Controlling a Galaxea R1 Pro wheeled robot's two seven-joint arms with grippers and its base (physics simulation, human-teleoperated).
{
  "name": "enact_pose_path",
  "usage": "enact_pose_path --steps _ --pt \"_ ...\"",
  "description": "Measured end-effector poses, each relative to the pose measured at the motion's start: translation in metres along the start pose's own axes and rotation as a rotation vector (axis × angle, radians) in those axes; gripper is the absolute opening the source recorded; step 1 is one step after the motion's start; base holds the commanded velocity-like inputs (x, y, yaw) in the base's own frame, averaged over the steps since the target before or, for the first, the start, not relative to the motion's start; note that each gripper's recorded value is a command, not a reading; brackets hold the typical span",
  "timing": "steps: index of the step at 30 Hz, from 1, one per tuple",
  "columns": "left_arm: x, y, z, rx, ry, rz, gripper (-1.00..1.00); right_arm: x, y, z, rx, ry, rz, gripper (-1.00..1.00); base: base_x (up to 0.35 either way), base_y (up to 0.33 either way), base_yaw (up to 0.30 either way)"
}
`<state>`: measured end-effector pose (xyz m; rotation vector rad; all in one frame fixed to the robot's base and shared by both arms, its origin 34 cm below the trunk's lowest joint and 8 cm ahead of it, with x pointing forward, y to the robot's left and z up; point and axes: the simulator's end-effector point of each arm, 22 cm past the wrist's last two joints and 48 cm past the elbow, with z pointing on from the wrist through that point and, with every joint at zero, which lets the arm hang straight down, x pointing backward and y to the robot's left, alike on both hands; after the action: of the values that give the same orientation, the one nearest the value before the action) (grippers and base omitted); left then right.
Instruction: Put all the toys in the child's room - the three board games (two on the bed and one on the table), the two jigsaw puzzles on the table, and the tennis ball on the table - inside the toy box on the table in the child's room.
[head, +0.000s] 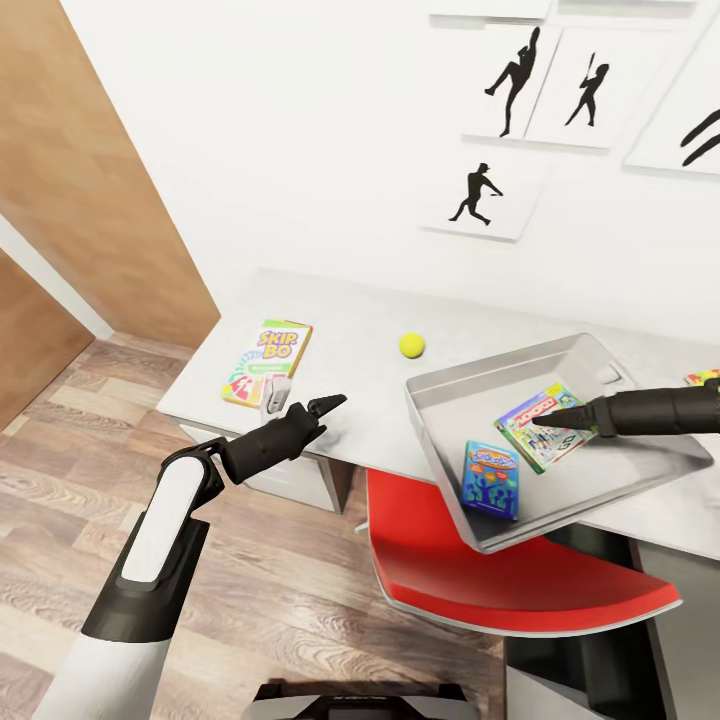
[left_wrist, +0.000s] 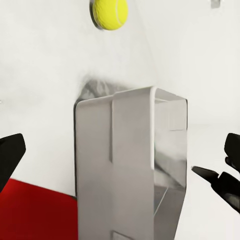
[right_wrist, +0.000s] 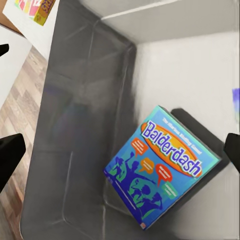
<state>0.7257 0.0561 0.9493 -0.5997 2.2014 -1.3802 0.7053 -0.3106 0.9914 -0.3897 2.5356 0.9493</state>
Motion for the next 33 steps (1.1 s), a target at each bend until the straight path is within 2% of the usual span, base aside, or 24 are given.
enact_pose_path --steps 12,20,33 --pt "0.000 0.000 0.000 0.000 0.000 0.001 1.00 -0.003 -0.017 0.002 0.135 -0.002 -0.042 1.00 0.000 0.183 -0.008" --pt "-0.001 -0.004 -0.002 0.004 -0.003 0.006 1.00 -0.005 -0.019 -0.001 0.169 -0.009 -0.053 1.00 0.000 0.117 -0.086" --pt "-0.003 -0.014 -0.005 0.014 -0.009 0.018 1.00 -0.012 -0.017 -0.010 0.193 -0.027 -0.067 1.00 0.000 0.029 -0.069"
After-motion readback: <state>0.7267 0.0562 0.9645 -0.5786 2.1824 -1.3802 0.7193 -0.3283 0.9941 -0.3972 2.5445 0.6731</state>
